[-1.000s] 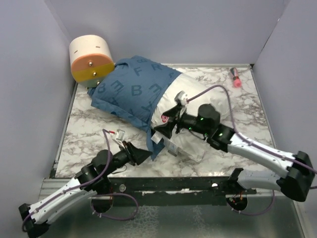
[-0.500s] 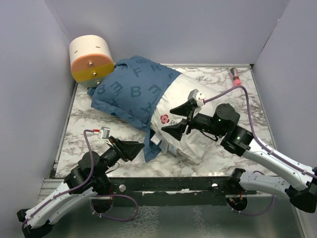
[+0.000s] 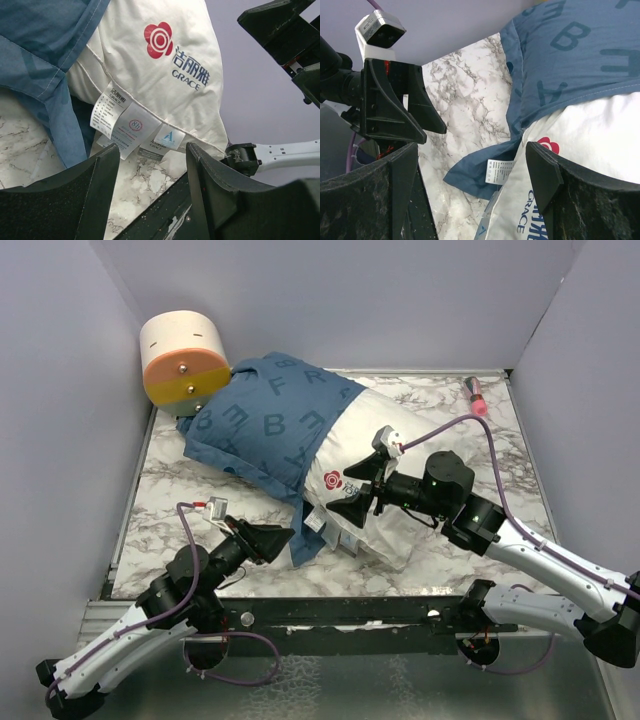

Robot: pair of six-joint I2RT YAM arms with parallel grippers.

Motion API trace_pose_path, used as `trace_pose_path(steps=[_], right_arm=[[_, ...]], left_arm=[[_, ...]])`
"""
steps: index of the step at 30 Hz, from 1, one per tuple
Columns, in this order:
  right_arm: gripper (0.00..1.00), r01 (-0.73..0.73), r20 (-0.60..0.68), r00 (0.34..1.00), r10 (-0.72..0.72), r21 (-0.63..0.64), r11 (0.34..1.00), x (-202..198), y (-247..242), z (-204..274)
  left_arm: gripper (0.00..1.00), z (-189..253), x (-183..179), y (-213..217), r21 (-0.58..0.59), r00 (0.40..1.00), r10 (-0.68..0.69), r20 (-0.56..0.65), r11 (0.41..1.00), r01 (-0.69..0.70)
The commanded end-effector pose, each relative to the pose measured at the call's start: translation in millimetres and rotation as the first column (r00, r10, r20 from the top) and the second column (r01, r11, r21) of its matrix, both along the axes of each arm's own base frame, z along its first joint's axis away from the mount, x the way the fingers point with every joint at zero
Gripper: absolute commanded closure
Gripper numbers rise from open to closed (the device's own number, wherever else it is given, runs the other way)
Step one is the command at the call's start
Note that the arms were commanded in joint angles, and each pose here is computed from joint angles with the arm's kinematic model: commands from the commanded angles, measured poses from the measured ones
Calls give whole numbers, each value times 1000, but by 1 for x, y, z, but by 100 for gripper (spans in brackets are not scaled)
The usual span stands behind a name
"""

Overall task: Put the pillow into the pillowcase
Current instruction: Stuff the pillow into the pillowcase.

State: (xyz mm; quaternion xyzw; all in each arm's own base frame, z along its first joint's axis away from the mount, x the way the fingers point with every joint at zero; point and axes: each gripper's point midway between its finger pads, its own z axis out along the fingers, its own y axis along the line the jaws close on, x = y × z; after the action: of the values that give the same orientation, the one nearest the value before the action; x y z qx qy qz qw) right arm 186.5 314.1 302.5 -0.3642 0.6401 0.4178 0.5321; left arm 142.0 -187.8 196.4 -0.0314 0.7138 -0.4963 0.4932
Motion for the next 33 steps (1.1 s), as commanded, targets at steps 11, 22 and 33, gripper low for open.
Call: trace_pose_path(steps=[11,22,33], right_arm=[[12,25,-5,1000,-25,-19,999,6,0,-6],[0,284,-11,959,-284,-45,958,35,-38,-1],[0,523,-133,830,-542,-151,838,108,-134,-34]], left_arm=[[37,29,16,-28,199,991,-77,105,978,55],[18,86,69,-85,485,928,-252,276,869,91],[19,58,175,-57,610,987,-124,106,791,34]])
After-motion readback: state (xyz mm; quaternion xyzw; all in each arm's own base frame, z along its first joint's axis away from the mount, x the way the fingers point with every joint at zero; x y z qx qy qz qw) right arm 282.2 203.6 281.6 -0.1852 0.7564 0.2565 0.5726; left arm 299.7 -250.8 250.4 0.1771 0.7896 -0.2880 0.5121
